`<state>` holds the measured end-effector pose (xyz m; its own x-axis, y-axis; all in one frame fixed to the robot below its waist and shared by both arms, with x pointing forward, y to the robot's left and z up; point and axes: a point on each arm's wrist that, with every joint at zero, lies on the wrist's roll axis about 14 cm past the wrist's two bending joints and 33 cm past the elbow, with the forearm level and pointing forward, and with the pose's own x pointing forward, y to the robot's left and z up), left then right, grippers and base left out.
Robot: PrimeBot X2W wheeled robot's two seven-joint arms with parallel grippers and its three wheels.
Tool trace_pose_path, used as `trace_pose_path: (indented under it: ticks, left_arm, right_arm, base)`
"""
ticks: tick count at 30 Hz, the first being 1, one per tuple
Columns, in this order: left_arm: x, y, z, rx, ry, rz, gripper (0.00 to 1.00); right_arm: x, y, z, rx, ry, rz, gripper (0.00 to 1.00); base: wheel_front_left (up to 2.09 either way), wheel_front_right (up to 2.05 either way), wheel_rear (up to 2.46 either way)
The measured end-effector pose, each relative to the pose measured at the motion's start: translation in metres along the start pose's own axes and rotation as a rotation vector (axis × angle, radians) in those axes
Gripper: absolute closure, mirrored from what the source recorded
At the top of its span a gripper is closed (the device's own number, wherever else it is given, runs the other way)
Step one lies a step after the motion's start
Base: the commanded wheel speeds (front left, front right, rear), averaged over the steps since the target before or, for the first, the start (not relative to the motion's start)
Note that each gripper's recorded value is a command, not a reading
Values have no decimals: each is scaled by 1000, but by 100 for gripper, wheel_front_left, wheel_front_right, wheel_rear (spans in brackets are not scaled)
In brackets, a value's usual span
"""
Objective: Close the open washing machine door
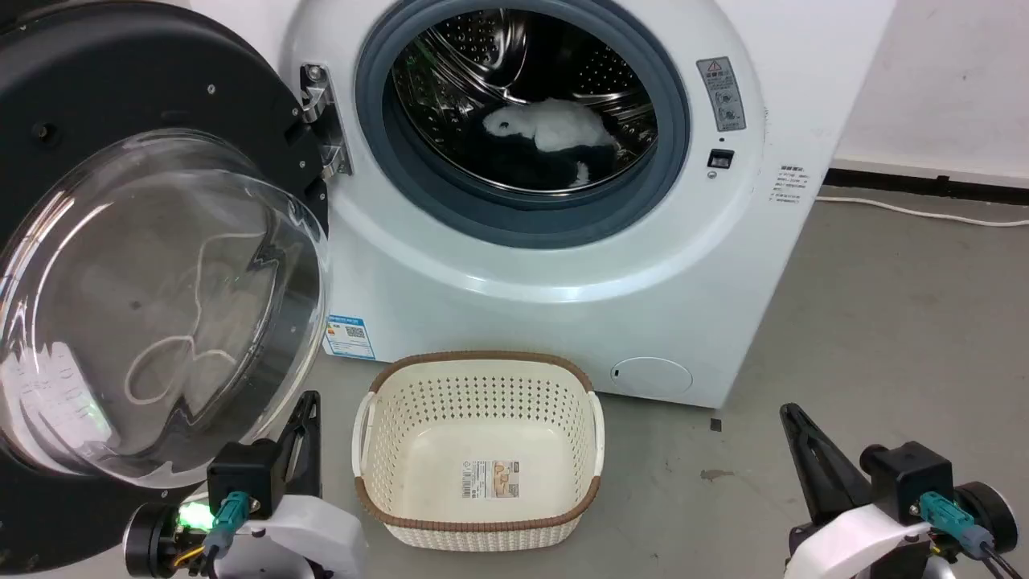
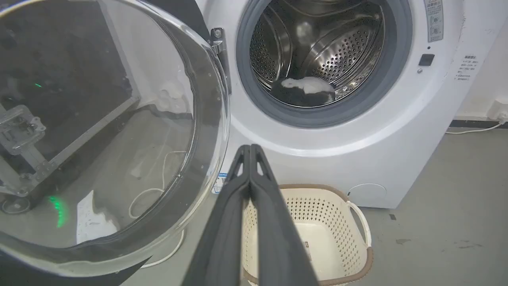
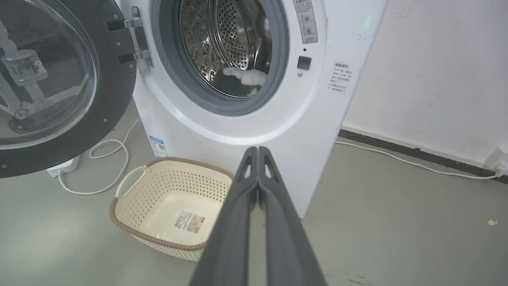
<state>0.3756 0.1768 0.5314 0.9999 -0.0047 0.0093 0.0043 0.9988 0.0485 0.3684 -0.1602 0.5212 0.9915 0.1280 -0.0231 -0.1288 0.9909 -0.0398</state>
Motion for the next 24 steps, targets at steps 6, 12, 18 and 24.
trace_pose_path:
  ticks: [6,12,18,24]
  left_arm:
    - [0,0,0,0,0,0,100]
    - [0,0,0,0,0,0,100]
    - [0,0,0,0,0,0,100]
    - [0,0,0,0,0,0,100]
  right_arm:
    - [0,0,0,0,0,0,100]
    - [0,0,0,0,0,0,100]
    - [0,0,0,0,0,0,100]
    - [0,0,0,0,0,0,100]
  base:
    - [0,0,0]
    - [0,0,0]
    - [0,0,0]
    - [0,0,0]
